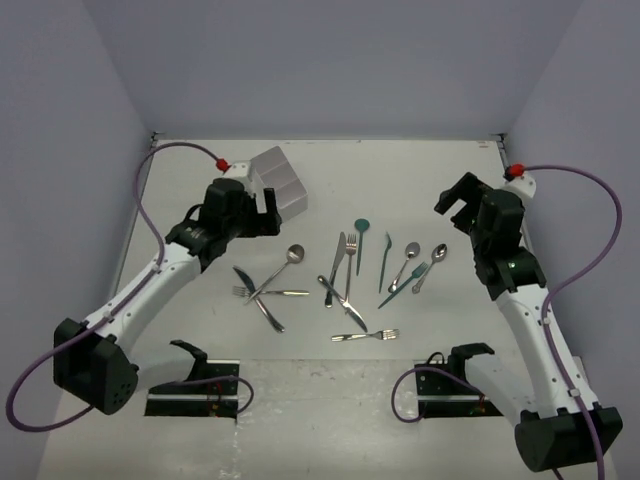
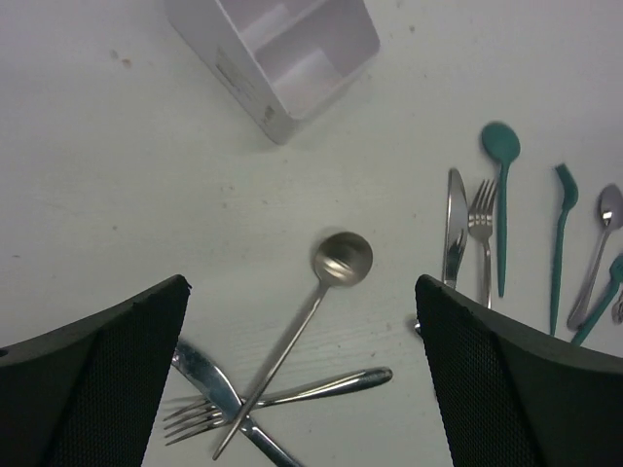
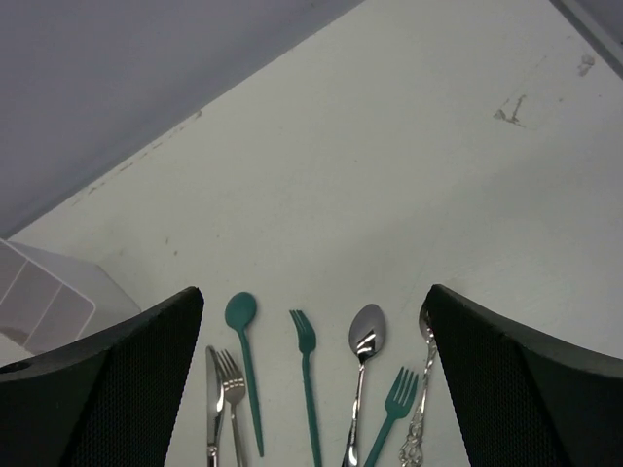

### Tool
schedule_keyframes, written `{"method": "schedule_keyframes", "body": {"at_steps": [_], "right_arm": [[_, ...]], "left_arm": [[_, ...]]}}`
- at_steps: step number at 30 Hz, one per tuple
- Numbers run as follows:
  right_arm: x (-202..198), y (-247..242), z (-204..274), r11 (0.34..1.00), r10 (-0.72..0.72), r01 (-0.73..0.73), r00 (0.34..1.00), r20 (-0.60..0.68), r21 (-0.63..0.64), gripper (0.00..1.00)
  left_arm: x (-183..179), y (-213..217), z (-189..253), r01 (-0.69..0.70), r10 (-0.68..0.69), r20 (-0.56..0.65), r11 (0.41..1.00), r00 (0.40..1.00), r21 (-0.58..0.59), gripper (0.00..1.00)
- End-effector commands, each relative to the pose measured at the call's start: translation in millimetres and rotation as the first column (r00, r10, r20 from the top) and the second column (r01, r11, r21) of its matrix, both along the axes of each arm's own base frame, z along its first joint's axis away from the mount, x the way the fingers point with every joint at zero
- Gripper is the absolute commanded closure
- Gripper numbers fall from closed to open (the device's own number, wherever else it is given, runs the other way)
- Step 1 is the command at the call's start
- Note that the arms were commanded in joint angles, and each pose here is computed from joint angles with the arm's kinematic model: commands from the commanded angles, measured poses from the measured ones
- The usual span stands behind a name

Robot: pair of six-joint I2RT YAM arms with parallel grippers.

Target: Sort the eating utensils into containers

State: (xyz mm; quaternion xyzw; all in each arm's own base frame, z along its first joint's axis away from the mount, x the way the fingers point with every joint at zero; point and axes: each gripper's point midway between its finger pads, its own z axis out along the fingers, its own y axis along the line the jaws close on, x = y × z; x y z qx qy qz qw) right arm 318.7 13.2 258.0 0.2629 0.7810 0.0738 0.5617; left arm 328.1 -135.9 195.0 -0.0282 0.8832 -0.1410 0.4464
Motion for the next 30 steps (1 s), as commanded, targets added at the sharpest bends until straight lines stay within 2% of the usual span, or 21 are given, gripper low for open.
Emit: {"method": "schedule_keyframes", "body": {"at_steps": [1,2,3,6,8,14,18,19,21,22,26,27,30], "right_arm": [[0,18,22,0.993,0.118,-0.118,0.989,0.092,-0.006,0.01],[0,26,26,0.983,0.181,-0.180,0.977,0.111,-0.026,0.01],[0,26,26,0.983,0.183,-0.180,0.976,0.116,-0.034,0.01],[-8,1,21,0.999,-0.004,0.000,0.995,0.102,0.038,0.01],[-13,-3,23,1.000,-0.018,0.015,0.993,0.119,0.025,0.01],[-19,-5,34,1.000,0.002,-0.002,0.981,0.195,0.002,0.01],[-16,-1,30,1.000,0.028,-0.026,0.983,0.180,-0.013,0.01],[-14,0,29,0.999,0.033,-0.031,0.984,0.175,-0.013,0.01],[-12,1,25,0.999,0.038,-0.036,0.987,0.154,-0.016,0.01],[-11,1,25,0.999,0.038,-0.036,0.988,0.151,-0.016,0.01],[-8,3,21,0.999,0.044,-0.043,0.990,0.133,-0.017,0.01],[-7,3,20,0.999,0.044,-0.041,0.991,0.128,-0.019,0.01],[-8,2,19,0.999,0.037,-0.035,0.991,0.127,-0.018,0.01]], "left_arm": [[-13,-36,-24,0.196,-0.190,-0.062,0.974,0.980,0.109,0.00],[-15,-45,-43,0.245,-0.231,-0.116,0.960,0.966,0.133,0.00],[-17,-49,-51,0.284,-0.263,-0.137,0.945,0.955,0.165,0.00],[-25,-58,-87,0.343,-0.290,-0.230,0.907,0.929,0.242,0.00],[-32,-62,-110,0.386,-0.310,-0.291,0.885,0.905,0.260,0.00],[-42,-45,-158,0.391,-0.249,-0.398,0.860,0.883,0.329,0.00],[-44,-38,-175,0.384,-0.225,-0.415,0.853,0.881,0.353,0.00],[-45,-40,-177,0.393,-0.234,-0.420,0.852,0.877,0.346,0.03],[-46,-41,-185,0.406,-0.237,-0.440,0.846,0.866,0.344,0.11],[-46,-40,-188,0.407,-0.231,-0.447,0.844,0.864,0.349,0.22],[-50,-35,-201,0.414,-0.215,-0.477,0.834,0.852,0.364,0.54],[-51,-35,-202,0.416,-0.217,-0.479,0.834,0.851,0.362,0.67],[-53,-36,-199,0.420,-0.231,-0.471,0.838,0.851,0.348,0.91]]}}
